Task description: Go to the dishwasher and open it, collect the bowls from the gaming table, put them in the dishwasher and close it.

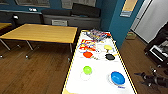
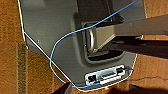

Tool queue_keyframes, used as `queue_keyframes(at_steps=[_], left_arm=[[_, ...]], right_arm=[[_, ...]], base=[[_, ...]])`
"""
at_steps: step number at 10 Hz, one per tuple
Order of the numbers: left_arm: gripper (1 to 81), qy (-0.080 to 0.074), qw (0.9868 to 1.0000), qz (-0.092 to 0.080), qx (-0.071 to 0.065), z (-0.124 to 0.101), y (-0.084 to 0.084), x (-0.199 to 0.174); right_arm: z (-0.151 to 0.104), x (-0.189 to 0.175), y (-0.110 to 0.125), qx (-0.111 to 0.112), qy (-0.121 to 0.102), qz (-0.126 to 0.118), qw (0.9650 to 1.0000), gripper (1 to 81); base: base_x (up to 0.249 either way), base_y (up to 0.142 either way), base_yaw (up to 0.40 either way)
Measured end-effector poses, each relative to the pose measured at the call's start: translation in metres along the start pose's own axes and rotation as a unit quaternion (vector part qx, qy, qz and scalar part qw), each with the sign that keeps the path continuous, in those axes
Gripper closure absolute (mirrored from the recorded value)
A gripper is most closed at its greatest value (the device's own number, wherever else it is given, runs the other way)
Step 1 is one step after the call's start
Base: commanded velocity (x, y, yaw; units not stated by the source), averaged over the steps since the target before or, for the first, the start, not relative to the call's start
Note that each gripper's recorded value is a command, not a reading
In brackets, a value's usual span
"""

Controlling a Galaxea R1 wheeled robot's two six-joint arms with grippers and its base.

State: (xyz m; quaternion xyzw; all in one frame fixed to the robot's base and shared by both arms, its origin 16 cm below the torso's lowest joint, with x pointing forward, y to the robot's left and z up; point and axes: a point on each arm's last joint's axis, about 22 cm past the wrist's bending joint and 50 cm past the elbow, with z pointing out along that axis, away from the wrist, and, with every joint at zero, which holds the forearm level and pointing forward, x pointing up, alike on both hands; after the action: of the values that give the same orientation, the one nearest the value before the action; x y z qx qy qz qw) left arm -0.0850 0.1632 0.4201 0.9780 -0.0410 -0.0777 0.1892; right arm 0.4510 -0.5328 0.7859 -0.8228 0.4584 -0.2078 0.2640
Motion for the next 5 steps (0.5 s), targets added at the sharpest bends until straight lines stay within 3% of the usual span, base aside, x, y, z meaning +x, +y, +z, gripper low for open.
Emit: queue_keyframes(at_steps=[2,5], left_arm=[[1.0,-0.002,1.0000,0.000,0.000,0.000,-0.001,-0.001],[1.0,-0.002,1.0000,0.001,0.005,-0.002,-0.007,-0.001]], right_arm=[[0.024,-0.002,-0.003,-0.001,-0.001,0.004,1.0000,1.0],[0.038,-0.006,0.027,-0.023,0.002,0.022,0.9995,1.0]], base=[[0.000,0.000,0.000],[0.000,0.000,0.000]])
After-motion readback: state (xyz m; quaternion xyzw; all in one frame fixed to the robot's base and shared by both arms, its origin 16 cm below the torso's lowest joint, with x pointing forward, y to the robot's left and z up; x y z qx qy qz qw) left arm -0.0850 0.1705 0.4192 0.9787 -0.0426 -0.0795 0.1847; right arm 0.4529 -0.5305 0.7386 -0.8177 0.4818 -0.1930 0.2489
